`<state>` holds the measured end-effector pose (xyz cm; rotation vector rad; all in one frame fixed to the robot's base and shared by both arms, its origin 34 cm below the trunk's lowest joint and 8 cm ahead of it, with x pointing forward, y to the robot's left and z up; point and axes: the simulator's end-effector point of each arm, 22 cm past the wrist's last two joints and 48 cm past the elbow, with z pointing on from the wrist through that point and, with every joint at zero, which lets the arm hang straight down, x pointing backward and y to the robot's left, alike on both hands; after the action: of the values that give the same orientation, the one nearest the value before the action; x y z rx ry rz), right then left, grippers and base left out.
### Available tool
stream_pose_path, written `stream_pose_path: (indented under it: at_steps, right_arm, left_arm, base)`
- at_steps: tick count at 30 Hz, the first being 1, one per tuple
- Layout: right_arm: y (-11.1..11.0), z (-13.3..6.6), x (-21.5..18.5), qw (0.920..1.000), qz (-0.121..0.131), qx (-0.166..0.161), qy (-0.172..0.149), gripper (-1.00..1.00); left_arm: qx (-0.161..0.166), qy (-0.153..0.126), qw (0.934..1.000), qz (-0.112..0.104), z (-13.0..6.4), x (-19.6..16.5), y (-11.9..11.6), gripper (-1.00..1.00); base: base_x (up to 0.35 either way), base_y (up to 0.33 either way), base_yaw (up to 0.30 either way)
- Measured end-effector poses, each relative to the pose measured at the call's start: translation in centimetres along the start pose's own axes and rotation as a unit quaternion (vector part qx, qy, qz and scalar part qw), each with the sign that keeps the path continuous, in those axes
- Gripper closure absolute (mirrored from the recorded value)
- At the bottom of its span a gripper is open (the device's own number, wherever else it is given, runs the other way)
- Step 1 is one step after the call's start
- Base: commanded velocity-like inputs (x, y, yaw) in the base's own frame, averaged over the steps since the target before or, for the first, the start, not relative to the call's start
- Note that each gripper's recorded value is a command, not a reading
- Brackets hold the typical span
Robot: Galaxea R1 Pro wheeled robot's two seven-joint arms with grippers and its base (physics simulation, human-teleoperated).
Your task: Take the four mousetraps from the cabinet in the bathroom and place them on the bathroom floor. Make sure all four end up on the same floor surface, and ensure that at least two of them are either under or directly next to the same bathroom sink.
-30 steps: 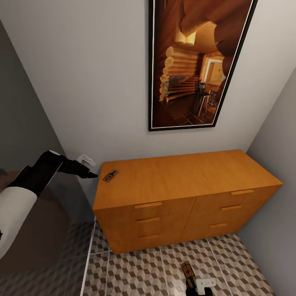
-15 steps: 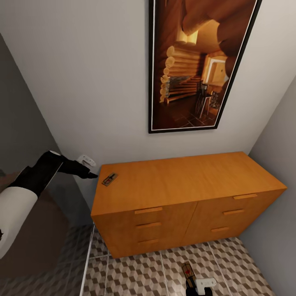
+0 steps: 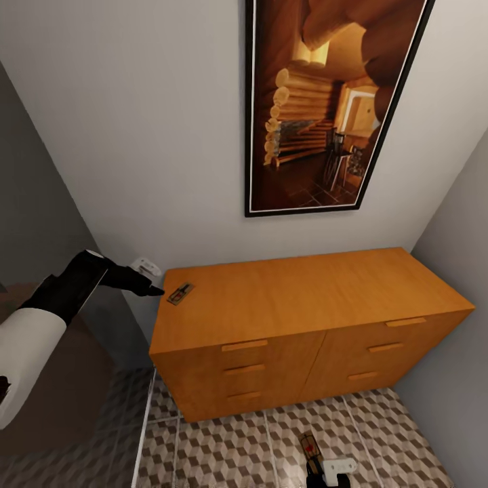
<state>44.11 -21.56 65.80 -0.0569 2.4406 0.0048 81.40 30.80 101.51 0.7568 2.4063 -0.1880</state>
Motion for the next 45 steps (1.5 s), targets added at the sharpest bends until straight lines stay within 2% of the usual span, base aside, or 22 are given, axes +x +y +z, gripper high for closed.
stream_pose_path:
  at_steps: [14, 45]
  right_arm:
    - [0.0, 0.1, 1.0, 0.9999, 0.000, 0.000, 0.011, 1.00]
    - [0.0, 0.1, 1.1, 0.9999, 0.000, -0.001, 0.012, 1.00]
  left_arm:
    - [0.007, 0.009, 0.9999, -0.004, 1.3, 0.9, -0.2, -1.00]
    - [0.013, 0.013, 0.9998, -0.008, 1.8, 1.2, -0.6, -1.00]
  base:
    - [0.005, 0.000, 0.000]
    - [0.049, -0.015, 0.000]
